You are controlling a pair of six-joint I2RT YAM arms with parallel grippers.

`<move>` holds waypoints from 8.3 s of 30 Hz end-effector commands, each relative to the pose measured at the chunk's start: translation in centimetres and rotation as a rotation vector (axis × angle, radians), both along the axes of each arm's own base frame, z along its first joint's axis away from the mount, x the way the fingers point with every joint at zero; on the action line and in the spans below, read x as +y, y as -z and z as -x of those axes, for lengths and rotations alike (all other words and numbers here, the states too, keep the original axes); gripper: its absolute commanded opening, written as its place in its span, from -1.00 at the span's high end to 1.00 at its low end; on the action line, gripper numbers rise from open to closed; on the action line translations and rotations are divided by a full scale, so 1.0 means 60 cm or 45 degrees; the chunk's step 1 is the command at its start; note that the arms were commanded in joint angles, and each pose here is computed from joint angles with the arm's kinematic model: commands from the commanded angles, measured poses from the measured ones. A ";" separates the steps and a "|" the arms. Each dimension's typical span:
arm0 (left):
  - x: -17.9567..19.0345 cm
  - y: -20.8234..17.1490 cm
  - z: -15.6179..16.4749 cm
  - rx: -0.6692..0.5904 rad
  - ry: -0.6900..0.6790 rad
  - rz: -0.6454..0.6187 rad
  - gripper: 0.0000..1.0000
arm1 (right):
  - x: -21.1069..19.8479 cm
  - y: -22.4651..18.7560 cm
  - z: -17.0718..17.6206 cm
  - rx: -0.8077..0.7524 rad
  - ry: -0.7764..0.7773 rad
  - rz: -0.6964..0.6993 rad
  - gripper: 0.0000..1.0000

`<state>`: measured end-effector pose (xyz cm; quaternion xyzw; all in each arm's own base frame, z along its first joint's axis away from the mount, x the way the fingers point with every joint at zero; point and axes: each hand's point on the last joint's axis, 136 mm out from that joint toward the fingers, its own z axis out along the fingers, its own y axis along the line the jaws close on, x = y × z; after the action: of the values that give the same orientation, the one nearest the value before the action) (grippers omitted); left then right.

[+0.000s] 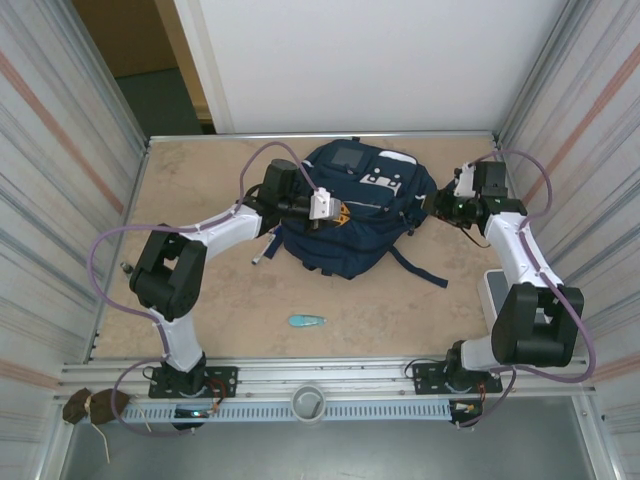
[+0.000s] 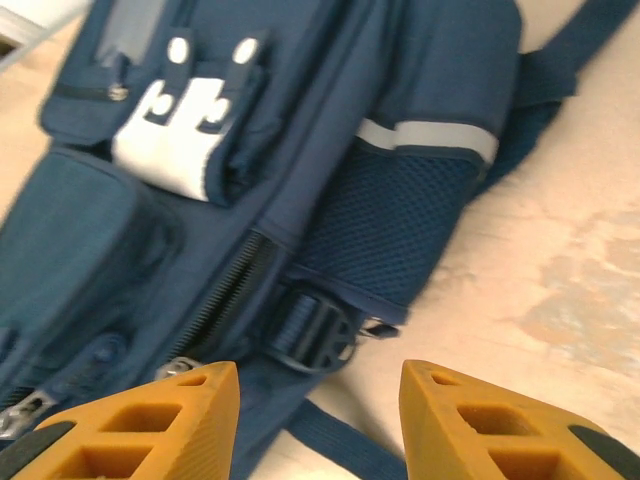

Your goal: Pack the student bag

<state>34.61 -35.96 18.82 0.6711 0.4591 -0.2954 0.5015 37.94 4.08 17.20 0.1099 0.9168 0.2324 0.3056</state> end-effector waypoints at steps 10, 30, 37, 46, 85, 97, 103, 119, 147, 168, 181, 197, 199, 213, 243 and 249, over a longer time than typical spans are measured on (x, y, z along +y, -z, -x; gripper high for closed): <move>-0.006 -0.039 0.006 -0.074 0.054 0.060 1.00 | 0.061 0.038 0.007 -0.083 -0.359 -0.020 0.08; 0.008 -0.077 -0.002 -0.001 0.124 0.163 1.00 | 0.135 0.073 -0.009 -0.423 -0.946 0.254 0.11; 0.009 -0.072 -0.005 0.005 0.115 0.155 1.00 | 0.136 0.063 -0.020 -0.476 -0.952 0.314 0.37; 0.018 -0.070 -0.003 0.000 0.107 0.154 1.00 | 0.016 0.082 -0.064 -0.271 -0.522 0.482 0.88; -0.024 -0.046 0.009 0.053 0.164 0.143 1.00 | -0.051 0.141 -0.174 0.122 0.235 -0.133 -0.22; -0.046 -0.010 -0.064 0.091 -0.090 0.047 0.83 | -0.126 0.152 -0.118 0.058 0.441 -0.190 1.00; 0.012 -0.001 -0.148 0.183 -0.508 0.019 0.34 | -0.090 0.157 -0.053 0.026 0.459 -0.219 1.00; 0.186 0.004 -0.108 0.576 -1.473 0.159 -0.43 | 0.079 0.046 0.061 -0.287 0.055 0.163 0.18; 0.119 0.010 -0.022 0.685 -1.480 0.130 -0.46 | 0.239 0.090 -0.109 0.005 -0.005 -0.302 0.79; 0.083 0.026 -0.077 0.460 -1.748 -0.012 -0.94 | 0.282 -0.077 -0.109 -0.206 0.012 -0.724 1.00; 0.098 0.057 -0.111 0.514 -1.781 -0.006 -0.67 | 0.261 -0.046 -0.105 -0.157 -0.033 -0.648 1.00; 0.094 0.067 -0.111 0.619 -1.673 -0.020 0.32 | 0.255 0.000 -0.106 -0.070 -0.125 -0.583 1.00; 0.095 0.072 -0.110 0.645 -1.665 -0.023 0.42 | 0.256 0.001 -0.107 -0.062 -0.147 -0.578 1.00; 0.127 0.081 -0.115 0.722 -1.570 -0.021 1.00 | 0.230 0.016 -0.117 0.008 -0.264 -0.465 1.00; 0.085 0.051 -0.074 0.664 -1.662 0.001 -0.61 | 0.220 0.026 -0.124 0.032 -0.296 -0.454 1.00; 0.069 0.078 -0.097 0.582 -1.712 -0.101 -0.72 | 0.220 0.031 -0.123 0.041 -0.296 -0.453 1.00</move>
<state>39.87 -32.67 14.55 0.1816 0.8743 -0.0876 0.4415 44.72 16.67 14.40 0.0779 0.8829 0.4053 0.2241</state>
